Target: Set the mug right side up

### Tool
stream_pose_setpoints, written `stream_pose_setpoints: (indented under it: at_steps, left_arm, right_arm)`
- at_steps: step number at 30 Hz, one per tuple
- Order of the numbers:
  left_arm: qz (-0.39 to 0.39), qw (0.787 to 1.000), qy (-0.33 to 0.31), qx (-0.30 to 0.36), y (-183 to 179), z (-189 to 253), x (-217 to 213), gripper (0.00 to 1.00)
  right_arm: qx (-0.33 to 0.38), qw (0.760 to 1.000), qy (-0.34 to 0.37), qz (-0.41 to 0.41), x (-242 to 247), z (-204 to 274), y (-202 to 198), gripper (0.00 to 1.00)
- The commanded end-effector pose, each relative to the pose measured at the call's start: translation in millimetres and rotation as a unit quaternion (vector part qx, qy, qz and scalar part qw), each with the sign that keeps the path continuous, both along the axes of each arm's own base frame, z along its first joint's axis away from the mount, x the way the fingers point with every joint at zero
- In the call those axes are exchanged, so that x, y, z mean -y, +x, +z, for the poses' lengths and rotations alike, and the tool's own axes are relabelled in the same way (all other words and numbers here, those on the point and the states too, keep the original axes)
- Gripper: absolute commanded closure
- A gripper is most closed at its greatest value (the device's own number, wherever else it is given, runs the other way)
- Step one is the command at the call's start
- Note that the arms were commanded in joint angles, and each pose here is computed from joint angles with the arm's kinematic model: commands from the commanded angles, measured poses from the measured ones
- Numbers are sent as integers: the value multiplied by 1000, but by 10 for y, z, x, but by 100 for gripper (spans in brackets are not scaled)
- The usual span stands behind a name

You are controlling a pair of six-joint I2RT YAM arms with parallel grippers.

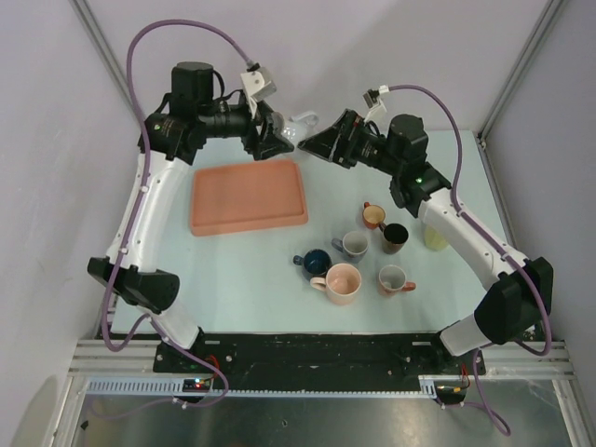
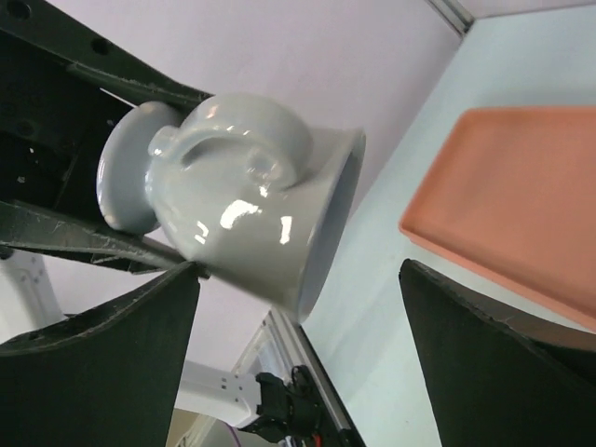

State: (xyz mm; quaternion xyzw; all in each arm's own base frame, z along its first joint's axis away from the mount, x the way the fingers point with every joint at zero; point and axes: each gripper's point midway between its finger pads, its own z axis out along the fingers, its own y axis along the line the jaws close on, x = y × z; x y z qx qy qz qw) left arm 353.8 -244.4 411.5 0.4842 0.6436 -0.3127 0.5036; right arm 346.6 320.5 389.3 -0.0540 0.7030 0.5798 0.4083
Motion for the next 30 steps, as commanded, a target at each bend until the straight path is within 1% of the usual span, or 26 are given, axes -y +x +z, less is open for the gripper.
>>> stream_pose_setpoints:
  at_steps: [1, 6, 8, 10, 12, 13, 15, 16, 17, 18, 20, 22, 24, 26, 28, 30]
  left_arm:
    - [-61, 995, -75, 29, -467, 663, 102, 100]
    - [-78, 993, -82, 21, -550, 694, 170, 100]
    - [-79, 993, -81, 17, -549, 666, 186, 100]
    - [-80, 993, -80, 13, -540, 638, 197, 100]
    - [-78, 994, -79, 12, -527, 625, 197, 100]
    - [-73, 994, -77, 11, -511, 615, 191, 99]
    - [-39, 997, -68, 12, -385, 566, 151, 64]
    - [-22, 998, -61, 13, -322, 527, 118, 32]
    - [-2, 998, -54, 15, -246, 489, 73, 16]
    - [14, 999, -46, 16, -174, 436, 22, 8]
    - [56, 998, -30, 16, -19, 337, -107, 2]
    - [95, 995, -18, 14, 104, 266, -250, 1]
    - [132, 991, -7, 10, 205, 190, -402, 1]
    - [178, 984, 17, 7, 323, 41, -572, 0]
    - [236, 970, 60, 9, 454, -164, -796, 0]
    - [293, 950, 108, 9, 542, -383, -1044, 0]
  right_arm:
    - [62, 995, 68, 29, -43, 532, -228, 9]
    - [80, 987, 120, 77, -163, 780, -424, 28]
    - [97, 982, 137, 91, -181, 890, -507, 43]
    - [106, 978, 146, 100, -190, 957, -569, 62]
    - [110, 978, 144, 98, -181, 976, -597, 87]
    - [109, 980, 136, 93, -168, 955, -592, 93]
    - [105, 986, 111, 72, -123, 879, -552, 98]
    - [100, 989, 96, 52, -87, 825, -502, 99]
    - [96, 993, 68, 30, -33, 733, -456, 100]
    - [94, 995, 45, 0, 36, 671, -396, 100]
    - [91, 993, -35, -61, 192, 465, -305, 100]
    - [91, 979, -140, -117, 344, 193, -241, 100]
    - [95, 949, -256, -155, 486, -102, -222, 100]
    - [86, 912, -359, -176, 644, -385, -240, 100]
    - [59, 872, -451, -182, 828, -691, -310, 100]
    - [21, 825, -523, -213, 1110, -903, -366, 100]
